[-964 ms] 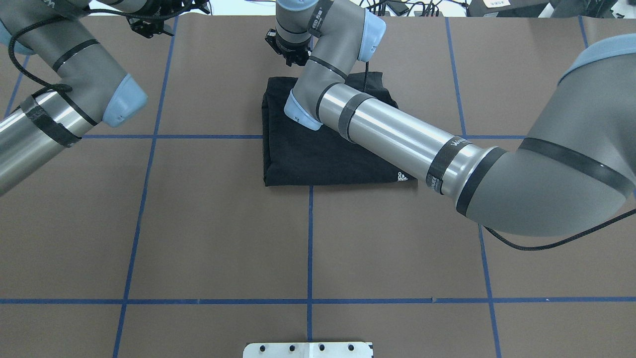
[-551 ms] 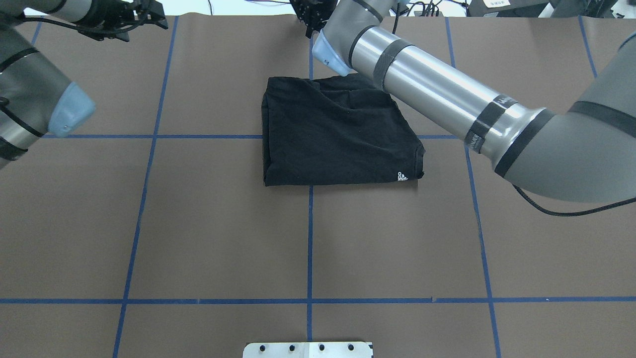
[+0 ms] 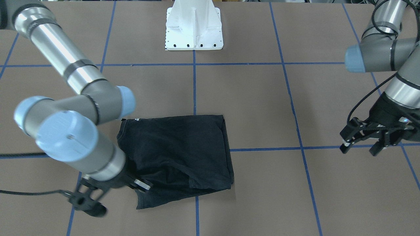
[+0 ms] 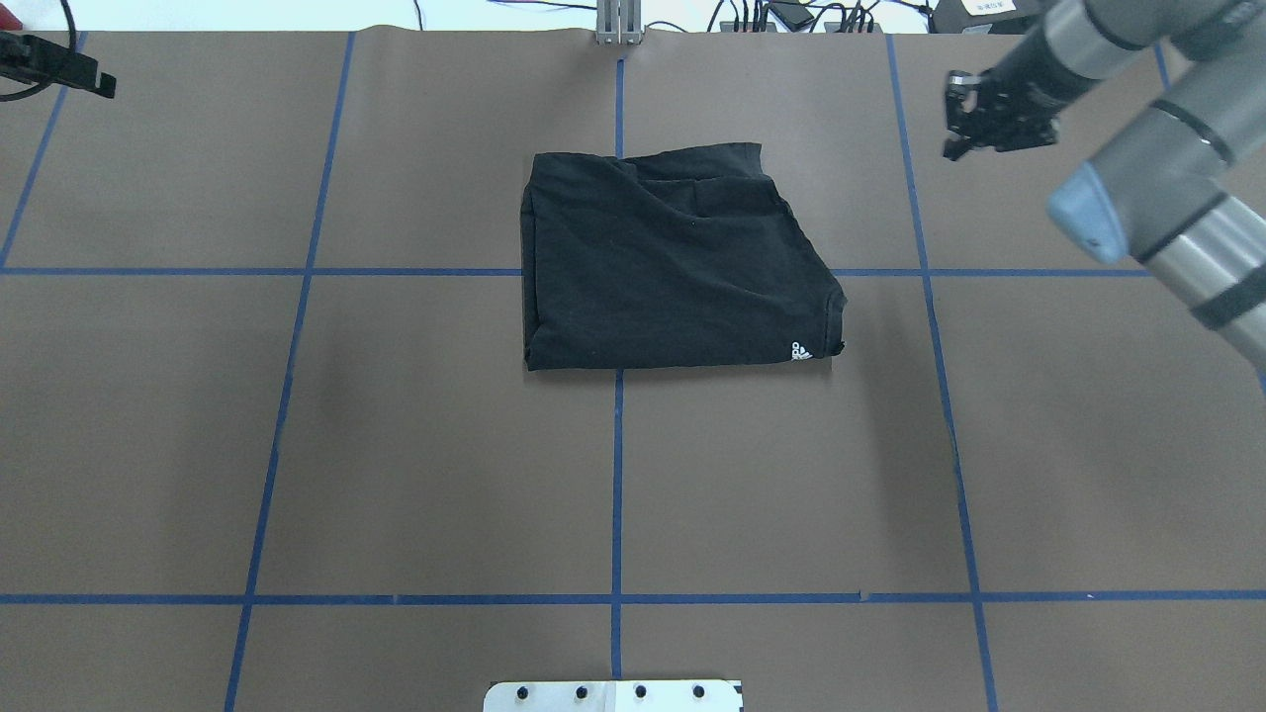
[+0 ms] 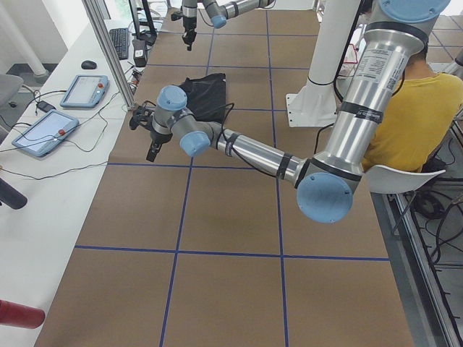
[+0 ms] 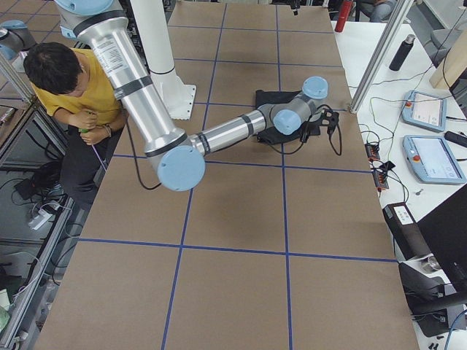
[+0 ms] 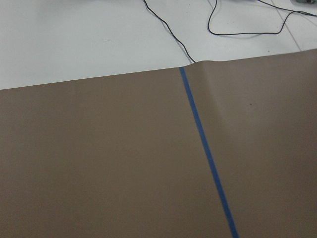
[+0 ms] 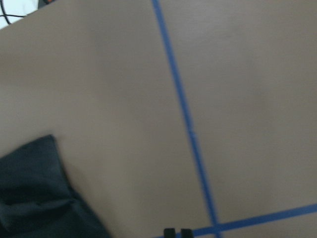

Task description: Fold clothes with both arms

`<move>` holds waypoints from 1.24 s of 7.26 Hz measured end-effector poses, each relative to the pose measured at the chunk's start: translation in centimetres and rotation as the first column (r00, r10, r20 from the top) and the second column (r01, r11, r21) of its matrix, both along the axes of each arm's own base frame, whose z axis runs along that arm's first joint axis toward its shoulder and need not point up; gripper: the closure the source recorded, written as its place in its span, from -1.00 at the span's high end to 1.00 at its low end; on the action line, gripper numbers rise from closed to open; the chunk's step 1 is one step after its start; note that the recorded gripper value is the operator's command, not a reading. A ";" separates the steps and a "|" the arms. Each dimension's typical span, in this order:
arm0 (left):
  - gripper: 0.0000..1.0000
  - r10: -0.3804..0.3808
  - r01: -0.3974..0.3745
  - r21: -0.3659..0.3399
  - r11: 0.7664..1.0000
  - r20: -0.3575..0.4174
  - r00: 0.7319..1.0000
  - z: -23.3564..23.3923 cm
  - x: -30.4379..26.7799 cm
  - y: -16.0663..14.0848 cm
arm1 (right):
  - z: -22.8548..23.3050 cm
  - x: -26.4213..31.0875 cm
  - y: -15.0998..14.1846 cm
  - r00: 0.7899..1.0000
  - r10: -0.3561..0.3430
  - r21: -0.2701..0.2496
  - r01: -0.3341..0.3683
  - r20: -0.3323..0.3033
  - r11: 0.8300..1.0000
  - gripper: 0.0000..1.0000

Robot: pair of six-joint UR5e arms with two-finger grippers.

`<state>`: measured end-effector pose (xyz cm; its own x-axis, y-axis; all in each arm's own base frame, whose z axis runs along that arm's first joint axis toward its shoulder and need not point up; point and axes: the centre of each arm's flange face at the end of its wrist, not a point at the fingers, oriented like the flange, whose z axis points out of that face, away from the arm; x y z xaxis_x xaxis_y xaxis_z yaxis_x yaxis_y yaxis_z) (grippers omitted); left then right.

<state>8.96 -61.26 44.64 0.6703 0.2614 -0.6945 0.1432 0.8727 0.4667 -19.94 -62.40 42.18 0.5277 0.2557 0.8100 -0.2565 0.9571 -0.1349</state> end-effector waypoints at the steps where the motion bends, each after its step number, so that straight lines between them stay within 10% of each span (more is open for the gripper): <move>1: 1.00 0.039 -0.039 0.022 0.999 0.025 0.999 2.5 -2.6 1.1 | 5.2 6.2 2.8 0.999 -0.041 0.053 0.042 -0.028 0.998 -0.61; 2: 0.99 0.072 -0.073 0.038 0.997 0.039 0.997 4.7 -5.0 2.3 | 9.0 10.7 5.2 0.996 -0.072 0.088 0.077 -0.058 0.993 -0.60; 4: 0.99 0.132 -0.137 0.067 0.988 0.077 0.988 8.6 -8.1 4.8 | 12.3 16.6 8.8 0.977 -0.162 0.124 0.179 -0.135 0.976 0.99; 7: 1.00 0.159 -0.163 0.036 0.986 0.096 0.983 12.0 -9.0 7.2 | 13.3 23.0 11.3 0.898 -0.342 0.127 0.387 -0.277 0.913 1.00; 9: 1.00 0.164 -0.162 -0.030 0.986 0.094 0.982 13.0 -9.0 7.6 | 13.8 23.7 12.0 0.881 -0.374 0.112 0.419 -0.289 0.901 1.00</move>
